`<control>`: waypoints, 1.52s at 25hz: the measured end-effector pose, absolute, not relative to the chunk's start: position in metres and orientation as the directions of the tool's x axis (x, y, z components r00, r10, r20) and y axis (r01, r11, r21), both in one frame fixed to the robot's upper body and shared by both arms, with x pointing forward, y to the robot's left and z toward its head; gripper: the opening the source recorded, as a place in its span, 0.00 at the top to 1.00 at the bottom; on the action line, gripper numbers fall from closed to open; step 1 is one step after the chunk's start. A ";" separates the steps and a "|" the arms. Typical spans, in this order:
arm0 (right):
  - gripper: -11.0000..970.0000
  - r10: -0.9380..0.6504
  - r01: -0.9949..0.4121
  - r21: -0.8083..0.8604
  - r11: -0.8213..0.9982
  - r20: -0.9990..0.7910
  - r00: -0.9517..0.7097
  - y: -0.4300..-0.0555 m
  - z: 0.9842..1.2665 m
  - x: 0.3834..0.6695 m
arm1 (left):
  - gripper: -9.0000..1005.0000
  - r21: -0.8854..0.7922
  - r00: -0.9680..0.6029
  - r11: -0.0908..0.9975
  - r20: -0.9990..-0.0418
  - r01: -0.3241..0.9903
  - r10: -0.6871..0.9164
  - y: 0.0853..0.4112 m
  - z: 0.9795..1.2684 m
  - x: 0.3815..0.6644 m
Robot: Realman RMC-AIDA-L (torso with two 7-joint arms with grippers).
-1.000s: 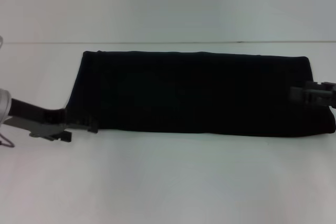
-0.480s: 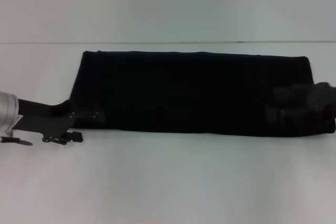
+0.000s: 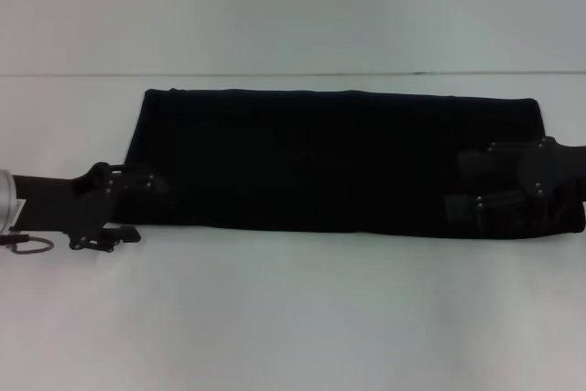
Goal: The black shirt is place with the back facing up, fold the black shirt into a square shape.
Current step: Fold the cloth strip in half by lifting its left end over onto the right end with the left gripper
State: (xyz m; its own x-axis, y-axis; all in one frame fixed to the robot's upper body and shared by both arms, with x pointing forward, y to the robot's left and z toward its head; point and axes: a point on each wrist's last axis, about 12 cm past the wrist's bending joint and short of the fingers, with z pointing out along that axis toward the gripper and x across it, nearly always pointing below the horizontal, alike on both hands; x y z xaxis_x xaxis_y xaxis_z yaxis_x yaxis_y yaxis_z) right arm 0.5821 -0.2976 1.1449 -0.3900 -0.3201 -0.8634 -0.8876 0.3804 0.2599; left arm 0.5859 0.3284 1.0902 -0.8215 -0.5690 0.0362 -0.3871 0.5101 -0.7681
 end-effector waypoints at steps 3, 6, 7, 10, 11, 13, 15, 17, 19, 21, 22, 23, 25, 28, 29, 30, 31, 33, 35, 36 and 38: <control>0.05 -0.317 -0.888 0.259 0.380 -0.865 -0.388 -0.297 1.145 0.582 | 0.12 -0.767 -0.786 0.471 0.071 -0.437 -0.614 0.336 1.086 0.580; 0.05 -0.313 -0.890 0.260 0.375 -0.868 -0.386 -0.295 1.145 0.582 | 0.12 -0.764 -0.757 0.442 0.091 -0.470 -0.647 0.342 1.082 0.576; 0.05 -0.312 -0.891 0.259 0.373 -0.869 -0.384 -0.294 1.145 0.583 | 0.12 -0.763 -0.746 0.432 0.096 -0.480 -0.659 0.345 1.081 0.575; 0.05 -0.307 -0.896 0.252 0.366 -0.876 -0.372 -0.292 1.147 0.584 | 0.12 -0.760 -0.726 0.413 0.111 -0.502 -0.678 0.347 1.078 0.572; 0.05 -0.305 -0.897 0.250 0.365 -0.878 -0.369 -0.292 1.148 0.584 | 0.12 -0.760 -0.723 0.409 0.115 -0.506 -0.681 0.346 1.077 0.572; 0.05 -0.302 -0.899 0.246 0.363 -0.881 -0.363 -0.291 1.149 0.585 | 0.12 -0.761 -0.718 0.402 0.119 -0.510 -0.685 0.346 1.075 0.572; 0.05 -0.301 -0.900 0.244 0.362 -0.883 -0.361 -0.291 1.150 0.586 | 0.12 -0.762 -0.716 0.398 0.121 -0.511 -0.688 0.345 1.074 0.572; 0.05 -0.302 -0.900 0.242 0.362 -0.883 -0.359 -0.290 1.150 0.586 | 0.12 -0.763 -0.715 0.397 0.119 -0.510 -0.689 0.344 1.074 0.573; 0.06 -0.301 -0.900 0.241 0.363 -0.884 -0.358 -0.290 1.150 0.586 | 0.12 -0.766 -0.713 0.394 0.117 -0.508 -0.691 0.344 1.074 0.573; 0.05 -0.300 -0.900 0.240 0.364 -0.884 -0.357 -0.290 1.150 0.587 | 0.12 -0.769 -0.708 0.391 0.111 -0.505 -0.697 0.344 1.075 0.575; 0.05 -0.300 -0.900 0.240 0.364 -0.885 -0.357 -0.290 1.150 0.587 | 0.12 -0.771 -0.705 0.388 0.108 -0.504 -0.701 0.345 1.075 0.575; 0.05 -0.300 -0.900 0.239 0.364 -0.885 -0.357 -0.290 1.150 0.587 | 0.12 -0.774 -0.702 0.385 0.106 -0.503 -0.705 0.344 1.075 0.576; 0.05 -0.300 -0.900 0.239 0.364 -0.885 -0.357 -0.290 1.150 0.587 | 0.12 -0.777 -0.699 0.382 0.103 -0.501 -0.707 0.344 1.074 0.577; 0.05 -0.299 -0.900 0.239 0.365 -0.885 -0.357 -0.290 1.150 0.587 | 0.12 -0.777 -0.699 0.386 0.096 -0.498 -0.708 0.343 1.074 0.578; 0.05 -0.298 -0.900 0.239 0.365 -0.885 -0.356 -0.290 1.150 0.587 | 0.12 -0.777 -0.699 0.386 0.095 -0.498 -0.709 0.343 1.074 0.579; 0.06 -0.298 -0.900 0.240 0.365 -0.886 -0.356 -0.290 1.150 0.587 | 0.12 -0.776 -0.698 0.387 0.094 -0.498 -0.710 0.343 1.074 0.579; 0.05 -0.297 -0.900 0.240 0.365 -0.886 -0.357 -0.289 1.150 0.587 | 0.12 -0.776 -0.697 0.387 0.093 -0.498 -0.711 0.344 1.074 0.579; 0.05 -0.297 -0.899 0.240 0.365 -0.886 -0.357 -0.289 1.150 0.587 | 0.12 -0.775 -0.696 0.388 0.090 -0.498 -0.713 0.344 1.074 0.579; 0.05 -0.296 -0.899 0.240 0.366 -0.886 -0.357 -0.289 1.150 0.587 | 0.12 -0.775 -0.694 0.391 0.083 -0.496 -0.715 0.345 1.074 0.579; 0.05 -0.296 -0.899 0.240 0.366 -0.886 -0.357 -0.289 1.150 0.587 | 0.12 -0.775 -0.693 0.392 0.081 -0.496 -0.716 0.345 1.073 0.579; 0.05 -0.296 -0.899 0.240 0.366 -0.886 -0.357 -0.289 1.150 0.587 | 0.12 -0.774 -0.692 0.392 0.081 -0.497 -0.718 0.344 1.072 0.579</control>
